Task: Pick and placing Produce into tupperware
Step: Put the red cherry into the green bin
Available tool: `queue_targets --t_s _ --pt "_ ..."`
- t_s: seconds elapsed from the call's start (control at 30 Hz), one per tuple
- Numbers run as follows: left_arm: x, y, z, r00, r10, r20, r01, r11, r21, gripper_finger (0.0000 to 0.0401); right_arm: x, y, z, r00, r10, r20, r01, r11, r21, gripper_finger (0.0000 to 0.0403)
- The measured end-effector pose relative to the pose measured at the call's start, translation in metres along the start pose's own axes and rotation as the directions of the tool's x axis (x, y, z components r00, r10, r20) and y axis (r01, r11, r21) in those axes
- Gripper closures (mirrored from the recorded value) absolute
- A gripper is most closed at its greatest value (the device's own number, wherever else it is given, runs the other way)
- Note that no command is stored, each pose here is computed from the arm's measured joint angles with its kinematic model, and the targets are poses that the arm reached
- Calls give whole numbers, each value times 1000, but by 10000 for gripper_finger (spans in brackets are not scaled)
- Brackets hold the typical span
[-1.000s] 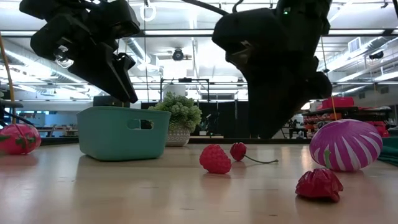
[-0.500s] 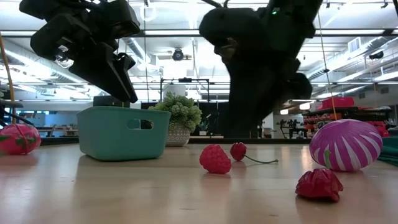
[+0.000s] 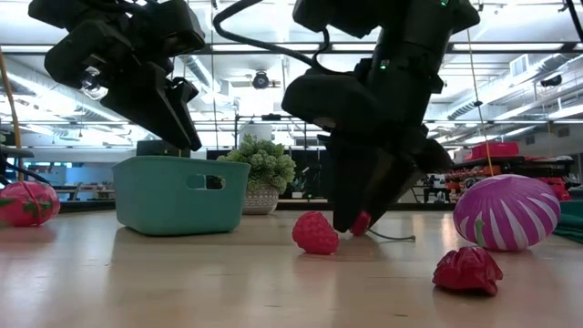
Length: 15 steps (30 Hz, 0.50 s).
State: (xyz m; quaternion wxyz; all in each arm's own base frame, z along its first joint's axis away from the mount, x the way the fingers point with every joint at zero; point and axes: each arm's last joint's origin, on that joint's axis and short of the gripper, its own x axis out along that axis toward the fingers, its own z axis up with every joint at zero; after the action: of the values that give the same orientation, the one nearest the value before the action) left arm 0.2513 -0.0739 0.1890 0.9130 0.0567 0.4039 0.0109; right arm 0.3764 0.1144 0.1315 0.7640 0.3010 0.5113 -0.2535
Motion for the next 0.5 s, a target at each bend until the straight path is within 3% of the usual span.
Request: queue_targets --t_s 0.2,0.33,0.5 --pt "0 0 0 1000 0 0 0 1000 0 265 0 1 -2 1000 15 -22 -14 1000 18 271" --pt "0 0 0 1000 0 1 0 1000 0 262 0 0 -1 999 19 -35 -15 994 111 299" --pt "-12 3 4 999 -6 46 7 1000 -12 271 1 -2 2 998 22 -51 -16 994 106 336"
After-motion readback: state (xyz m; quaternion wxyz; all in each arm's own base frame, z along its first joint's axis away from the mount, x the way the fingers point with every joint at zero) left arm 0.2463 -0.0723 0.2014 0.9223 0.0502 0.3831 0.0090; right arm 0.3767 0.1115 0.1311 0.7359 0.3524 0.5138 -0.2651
